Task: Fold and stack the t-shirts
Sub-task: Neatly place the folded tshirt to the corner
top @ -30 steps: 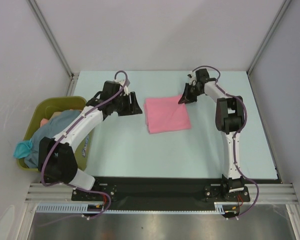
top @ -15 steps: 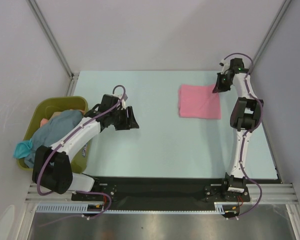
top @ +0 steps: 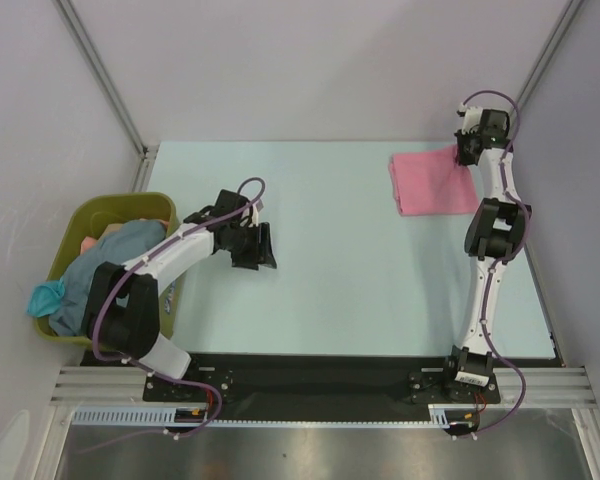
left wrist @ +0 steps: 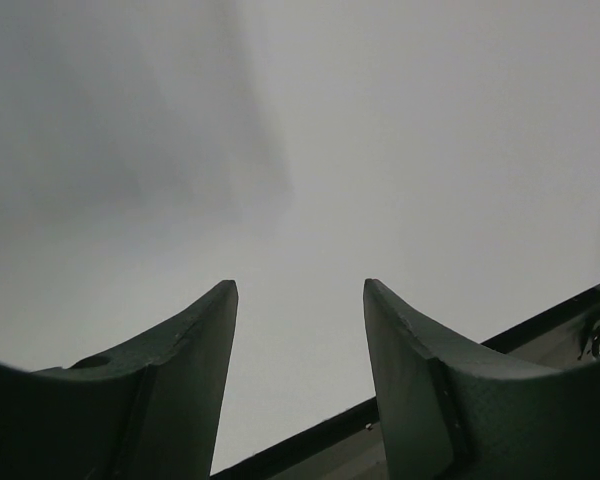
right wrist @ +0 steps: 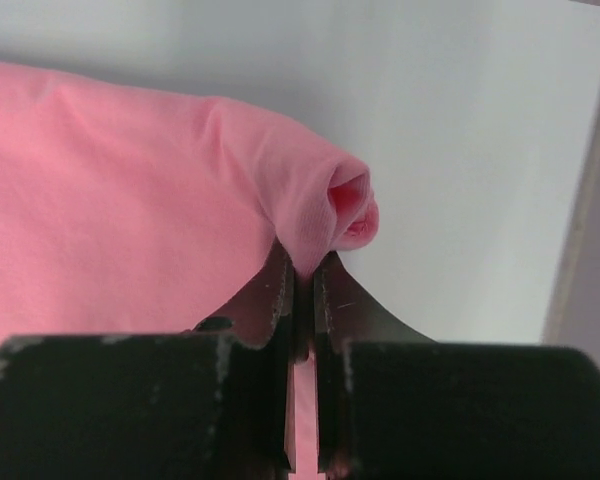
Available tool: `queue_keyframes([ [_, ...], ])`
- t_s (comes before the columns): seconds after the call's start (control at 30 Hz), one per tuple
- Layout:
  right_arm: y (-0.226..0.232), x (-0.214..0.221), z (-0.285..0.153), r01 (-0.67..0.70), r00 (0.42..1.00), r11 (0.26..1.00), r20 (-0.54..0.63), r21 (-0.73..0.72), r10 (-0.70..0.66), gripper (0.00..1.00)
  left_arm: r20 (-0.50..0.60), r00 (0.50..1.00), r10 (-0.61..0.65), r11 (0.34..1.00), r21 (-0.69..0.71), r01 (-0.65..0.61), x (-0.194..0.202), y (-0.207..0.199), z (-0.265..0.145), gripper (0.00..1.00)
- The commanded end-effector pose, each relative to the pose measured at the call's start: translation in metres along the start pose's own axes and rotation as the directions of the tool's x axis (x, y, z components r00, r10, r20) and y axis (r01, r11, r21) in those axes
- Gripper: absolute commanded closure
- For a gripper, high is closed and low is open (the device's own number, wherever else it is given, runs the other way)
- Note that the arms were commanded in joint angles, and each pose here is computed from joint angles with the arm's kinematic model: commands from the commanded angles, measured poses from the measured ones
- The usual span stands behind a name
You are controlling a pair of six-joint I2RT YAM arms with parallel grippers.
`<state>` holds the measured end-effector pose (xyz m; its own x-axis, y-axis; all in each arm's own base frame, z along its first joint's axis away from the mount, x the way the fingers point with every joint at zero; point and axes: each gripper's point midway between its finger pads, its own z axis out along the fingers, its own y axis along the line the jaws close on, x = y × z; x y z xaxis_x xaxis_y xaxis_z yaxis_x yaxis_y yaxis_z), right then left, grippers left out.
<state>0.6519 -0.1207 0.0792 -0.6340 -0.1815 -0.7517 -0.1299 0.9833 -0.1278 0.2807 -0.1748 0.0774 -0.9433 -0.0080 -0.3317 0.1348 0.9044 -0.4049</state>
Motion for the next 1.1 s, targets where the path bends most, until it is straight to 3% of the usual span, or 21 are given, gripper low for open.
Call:
queue_keyframes([
  [0.0,-0.059,-0.034,-0.005,-0.002,0.987,0.991,0.158,0.136,-0.02,1.0,0.034,0.997,0.067,0.998,0.006,-0.067,-0.022,-0.008,-0.005,0.41],
  [0.57,-0.088,-0.052,0.017,0.133,0.94,0.961,0.277,0.242,-0.2,1.0,-0.018,0.994,0.106,0.994,-0.027,-0.107,-0.037,-0.002,0.01,0.42],
  [0.87,-0.103,-0.043,0.016,0.12,0.943,0.956,0.27,0.269,-0.194,1.0,-0.024,0.994,0.102,0.995,-0.02,-0.102,-0.039,-0.003,0.012,0.43],
  [0.9,-0.104,-0.045,0.016,0.114,0.941,0.956,0.279,0.269,-0.19,0.97,-0.023,0.994,0.104,0.994,-0.018,-0.104,-0.039,-0.003,0.012,0.42],
  [0.93,-0.105,-0.046,0.014,0.108,0.94,0.958,0.286,0.267,-0.185,0.73,-0.02,0.994,0.105,0.994,-0.018,-0.105,-0.04,-0.004,0.012,0.42],
  [1.03,-0.111,-0.055,0.006,0.061,0.939,0.958,0.31,0.281,-0.15,0.18,-0.016,0.994,0.107,0.994,-0.012,-0.107,-0.04,-0.005,0.01,0.42],
  [1.07,-0.111,-0.058,0.004,0.045,0.94,0.955,0.31,0.292,-0.139,0.15,-0.012,0.994,0.106,0.994,-0.008,-0.107,-0.04,-0.006,0.008,0.42],
])
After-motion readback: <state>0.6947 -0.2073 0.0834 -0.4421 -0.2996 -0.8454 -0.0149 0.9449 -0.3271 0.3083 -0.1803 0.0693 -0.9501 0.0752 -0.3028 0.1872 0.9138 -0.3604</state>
